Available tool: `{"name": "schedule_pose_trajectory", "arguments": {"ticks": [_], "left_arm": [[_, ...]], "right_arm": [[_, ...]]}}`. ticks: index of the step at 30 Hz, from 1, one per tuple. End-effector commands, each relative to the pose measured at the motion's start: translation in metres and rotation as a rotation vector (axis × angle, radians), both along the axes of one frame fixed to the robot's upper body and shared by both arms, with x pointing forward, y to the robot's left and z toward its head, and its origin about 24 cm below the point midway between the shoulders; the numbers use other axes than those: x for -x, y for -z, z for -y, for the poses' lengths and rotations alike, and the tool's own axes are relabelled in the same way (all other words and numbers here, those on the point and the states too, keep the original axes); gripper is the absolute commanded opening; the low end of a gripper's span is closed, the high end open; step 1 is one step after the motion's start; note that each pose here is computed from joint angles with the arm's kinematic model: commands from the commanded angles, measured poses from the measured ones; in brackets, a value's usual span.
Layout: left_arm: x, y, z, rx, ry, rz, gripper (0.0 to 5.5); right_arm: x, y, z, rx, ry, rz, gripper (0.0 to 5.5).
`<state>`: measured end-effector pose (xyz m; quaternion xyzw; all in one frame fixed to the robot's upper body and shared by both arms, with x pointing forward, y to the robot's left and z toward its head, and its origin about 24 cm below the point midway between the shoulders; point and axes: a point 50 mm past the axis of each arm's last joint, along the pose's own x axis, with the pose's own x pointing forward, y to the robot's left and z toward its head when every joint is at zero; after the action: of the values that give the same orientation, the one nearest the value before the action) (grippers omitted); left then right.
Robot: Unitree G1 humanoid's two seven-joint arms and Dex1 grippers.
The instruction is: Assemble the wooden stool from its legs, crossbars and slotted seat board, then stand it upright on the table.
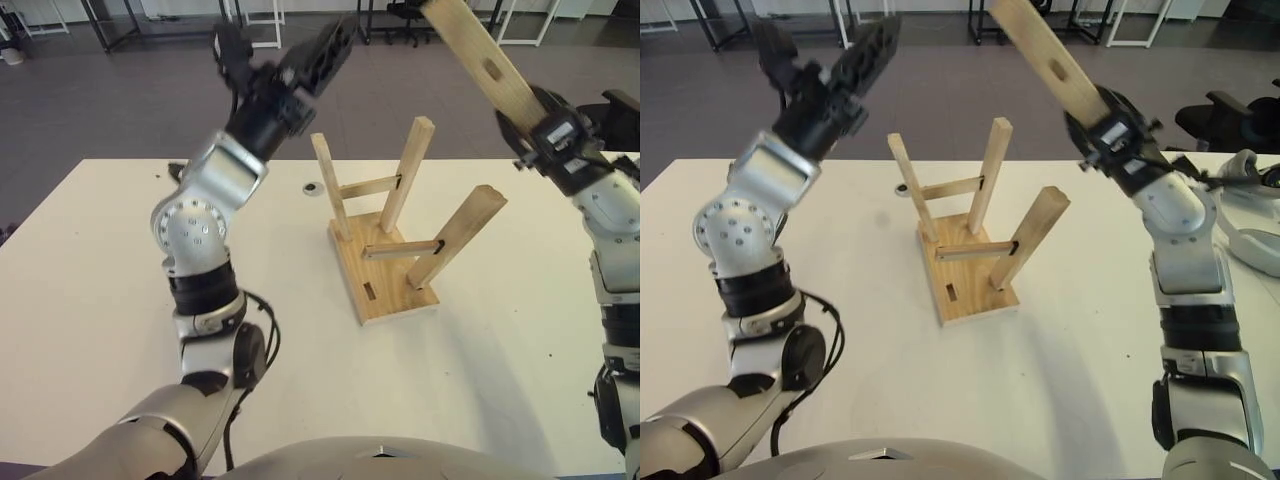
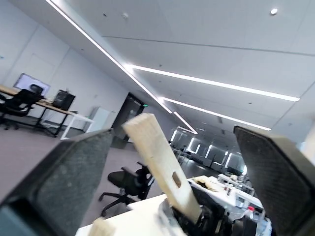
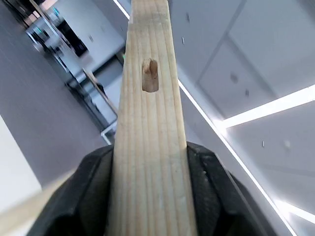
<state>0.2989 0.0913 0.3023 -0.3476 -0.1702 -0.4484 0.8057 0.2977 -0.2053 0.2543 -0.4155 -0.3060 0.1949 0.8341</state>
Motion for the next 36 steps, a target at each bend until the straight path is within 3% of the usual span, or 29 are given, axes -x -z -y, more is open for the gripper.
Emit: {"name": "schedule_pose_trajectory", "arguments": {"ticks": [1, 6, 14, 22, 26, 30, 34, 36], "left_arm": [[0.003, -0.017, 0.014, -0.010, 0.057, 0.038, 4.51], [0.006, -0.023, 0.011, 0.027, 0.055, 0.074, 3.92], [0.013, -0.024, 0.005, 0.034, 0.044, 0.119, 2.33], [0.014, -0.026, 0.004, 0.029, 0.043, 0.128, 1.04], [0.012, -0.023, 0.003, 0.023, 0.032, 0.114, 1.03], [0.013, -0.026, -0.003, 0.015, 0.007, 0.129, 1.03], [0.011, -0.029, -0.044, -0.012, -0.123, 0.142, 1.03], [0.018, -0.021, -0.063, -0.074, -0.155, 0.137, 1.03]], "right_arm": [[0.017, -0.028, -0.043, -0.049, -0.219, 0.130, 2.07], [0.023, -0.021, -0.053, -0.060, -0.290, 0.082, 2.07], [0.023, -0.010, -0.050, -0.181, -0.352, -0.097, 2.07], [0.027, -0.015, -0.049, -0.248, -0.405, -0.140, 2.07], [0.029, -0.015, -0.051, -0.243, -0.409, -0.143, 2.07], [0.027, -0.011, -0.052, -0.202, -0.376, -0.164, 2.90], [0.022, -0.021, -0.033, -0.317, -0.295, -0.140, 3.28], [0.017, -0.034, 0.003, -0.477, -0.197, -0.135, 3.28]]}}
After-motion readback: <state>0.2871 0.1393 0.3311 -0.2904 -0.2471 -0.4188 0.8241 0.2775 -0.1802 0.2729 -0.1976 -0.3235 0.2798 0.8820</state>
